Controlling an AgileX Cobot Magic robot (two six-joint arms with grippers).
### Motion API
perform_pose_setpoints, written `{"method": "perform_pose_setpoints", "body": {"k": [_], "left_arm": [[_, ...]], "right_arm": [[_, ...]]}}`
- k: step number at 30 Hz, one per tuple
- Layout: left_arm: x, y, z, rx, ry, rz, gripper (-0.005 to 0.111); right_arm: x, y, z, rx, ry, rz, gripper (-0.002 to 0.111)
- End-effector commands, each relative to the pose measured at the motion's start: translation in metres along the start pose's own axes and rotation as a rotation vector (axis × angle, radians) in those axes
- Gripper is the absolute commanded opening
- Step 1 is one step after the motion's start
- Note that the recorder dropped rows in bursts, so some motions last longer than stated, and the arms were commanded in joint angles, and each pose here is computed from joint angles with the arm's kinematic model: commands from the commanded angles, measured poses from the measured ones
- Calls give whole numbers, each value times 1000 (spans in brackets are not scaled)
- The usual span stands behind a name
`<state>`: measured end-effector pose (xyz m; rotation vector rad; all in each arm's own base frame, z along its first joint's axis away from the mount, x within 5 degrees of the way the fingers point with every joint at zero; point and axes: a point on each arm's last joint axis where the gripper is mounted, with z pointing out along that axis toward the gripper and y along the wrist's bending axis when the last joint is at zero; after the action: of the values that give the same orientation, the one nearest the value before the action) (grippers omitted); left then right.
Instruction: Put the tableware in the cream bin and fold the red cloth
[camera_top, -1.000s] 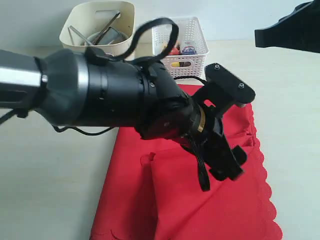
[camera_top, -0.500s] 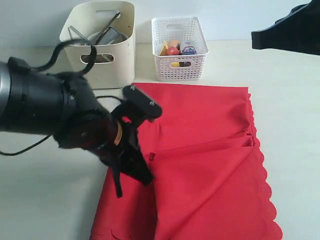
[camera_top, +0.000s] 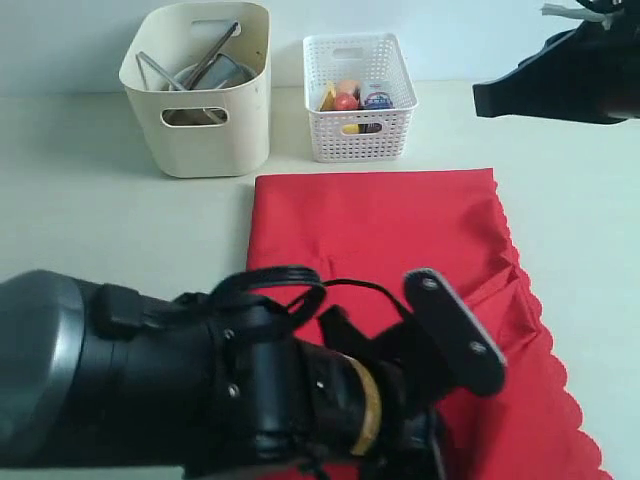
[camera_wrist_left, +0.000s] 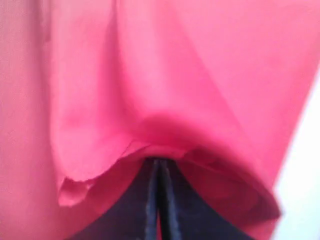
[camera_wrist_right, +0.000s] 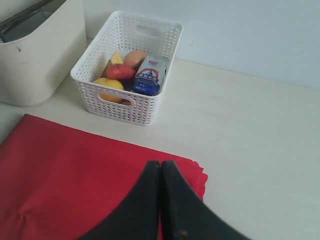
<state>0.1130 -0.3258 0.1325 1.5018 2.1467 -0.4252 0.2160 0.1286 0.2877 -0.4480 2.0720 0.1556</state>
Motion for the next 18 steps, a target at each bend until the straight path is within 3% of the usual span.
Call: {"method": "perform_pose_setpoints", "body": {"k": [1, 4, 6, 9, 12, 15, 18], "left_arm": [[-34, -40, -24, 52, -106, 162, 2], [-33, -47, -33, 46, -79, 194, 2], [-26, -43, -36, 13, 11, 181, 2], [-21, -37, -49, -28, 42, 142, 2], [-2, -15, -79, -175, -6, 68, 2], [28, 8, -113, -344, -98, -12, 2], [55, 20, -134, -402, -193, -74, 2]], "right_arm": [[2, -4, 1, 43, 11, -70, 0], [3, -8, 1, 90, 21, -67, 0], [3, -9, 1, 92, 19, -59, 0], [4, -8, 2, 82, 30, -6, 0], [11, 3, 9, -6, 96, 123, 0], [22, 19, 30, -124, 160, 101, 0], [45, 40, 55, -187, 293, 62, 0]]}}
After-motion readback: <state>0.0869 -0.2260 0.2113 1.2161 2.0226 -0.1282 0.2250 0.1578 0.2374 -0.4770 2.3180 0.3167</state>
